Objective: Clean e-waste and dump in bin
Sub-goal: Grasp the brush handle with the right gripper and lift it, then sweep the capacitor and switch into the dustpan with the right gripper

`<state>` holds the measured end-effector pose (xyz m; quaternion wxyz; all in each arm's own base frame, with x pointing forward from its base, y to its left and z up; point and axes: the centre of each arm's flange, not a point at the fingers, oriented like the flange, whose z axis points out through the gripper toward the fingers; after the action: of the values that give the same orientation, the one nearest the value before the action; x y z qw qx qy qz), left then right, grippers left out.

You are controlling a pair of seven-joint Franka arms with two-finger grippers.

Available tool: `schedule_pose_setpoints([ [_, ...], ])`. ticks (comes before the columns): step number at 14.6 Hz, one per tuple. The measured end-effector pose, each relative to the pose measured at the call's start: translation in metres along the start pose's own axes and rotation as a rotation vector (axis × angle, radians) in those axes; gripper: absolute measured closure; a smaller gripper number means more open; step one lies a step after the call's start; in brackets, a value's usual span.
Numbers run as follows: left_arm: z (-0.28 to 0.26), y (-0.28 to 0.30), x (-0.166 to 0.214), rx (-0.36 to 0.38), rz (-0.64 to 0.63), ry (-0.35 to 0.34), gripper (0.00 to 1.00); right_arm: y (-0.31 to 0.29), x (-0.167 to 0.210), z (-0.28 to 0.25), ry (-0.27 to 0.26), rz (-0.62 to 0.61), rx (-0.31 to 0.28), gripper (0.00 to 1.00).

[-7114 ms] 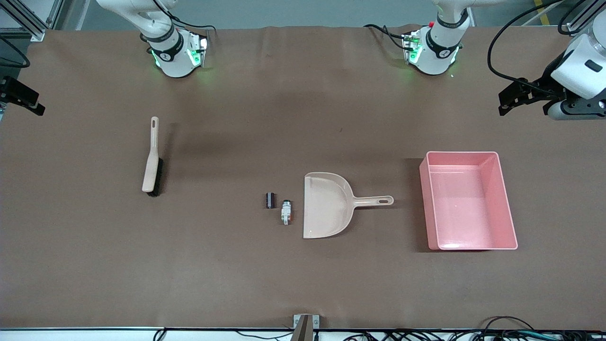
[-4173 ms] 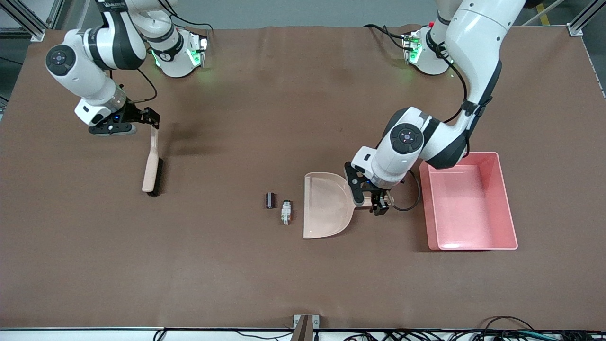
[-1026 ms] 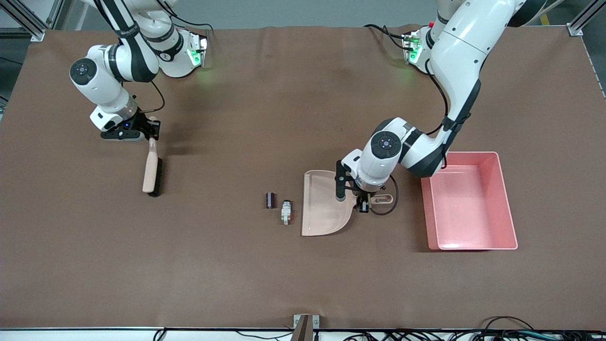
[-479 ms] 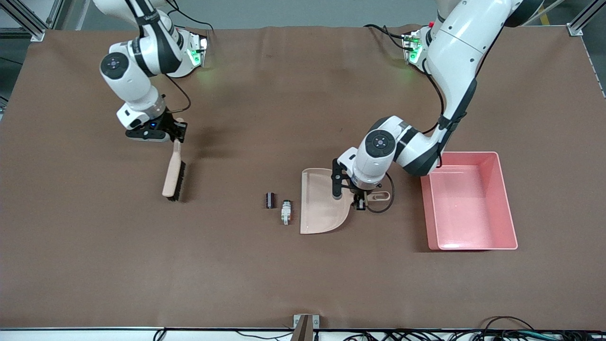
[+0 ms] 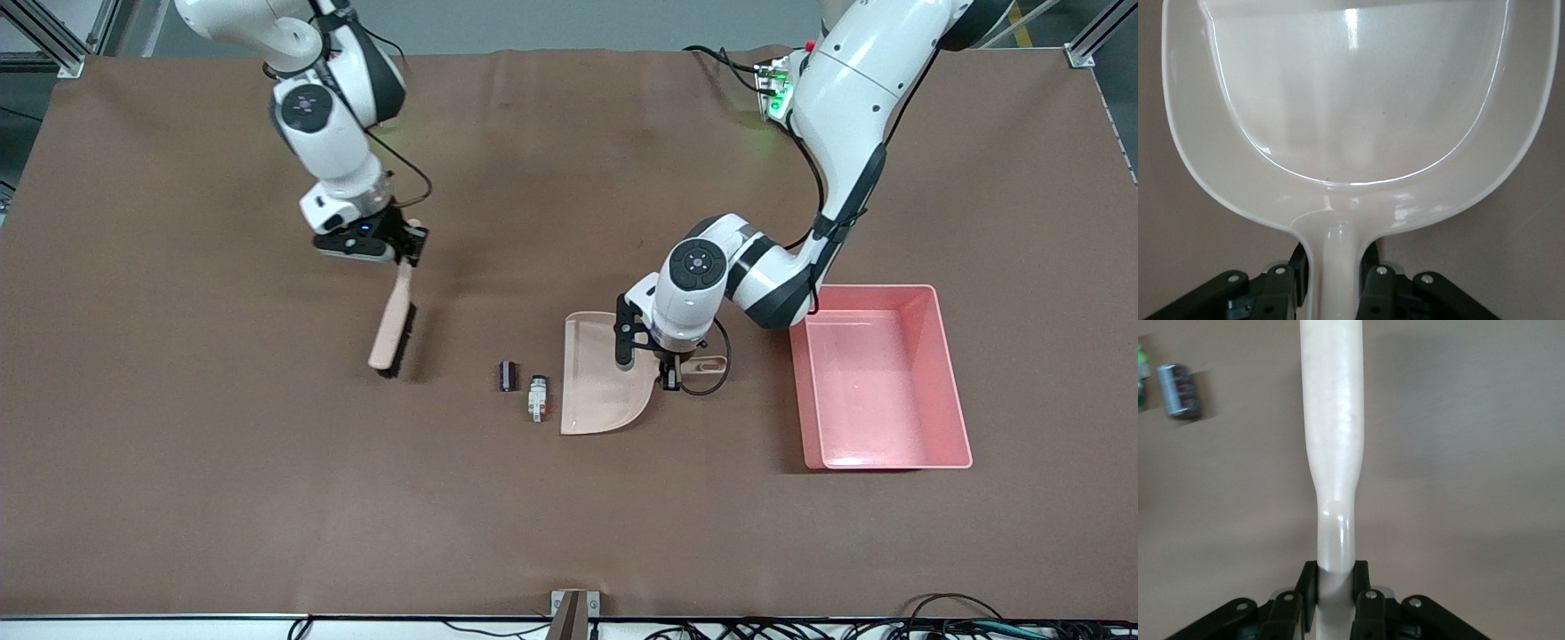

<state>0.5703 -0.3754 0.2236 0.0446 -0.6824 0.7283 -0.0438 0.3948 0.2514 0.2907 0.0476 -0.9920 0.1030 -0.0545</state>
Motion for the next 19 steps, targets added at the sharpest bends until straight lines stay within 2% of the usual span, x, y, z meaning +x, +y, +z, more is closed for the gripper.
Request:
schedule_pose_setpoints([
  [5, 0.001, 0.001, 0.000, -0.003, -0.027, -0.002, 0.66, -0.084, 0.007, 0.036, -0.007, 0.010, 0.009, 0.74],
  [10, 0.001, 0.001, 0.001, -0.004, -0.034, -0.003, 0.66, -0.111, 0.024, 0.064, -0.005, 0.005, -0.002, 0.74],
  [19, 0.001, 0.001, 0.001, -0.003, -0.033, -0.004, 0.66, -0.183, 0.024, 0.077, -0.013, -0.051, -0.010, 0.74],
])
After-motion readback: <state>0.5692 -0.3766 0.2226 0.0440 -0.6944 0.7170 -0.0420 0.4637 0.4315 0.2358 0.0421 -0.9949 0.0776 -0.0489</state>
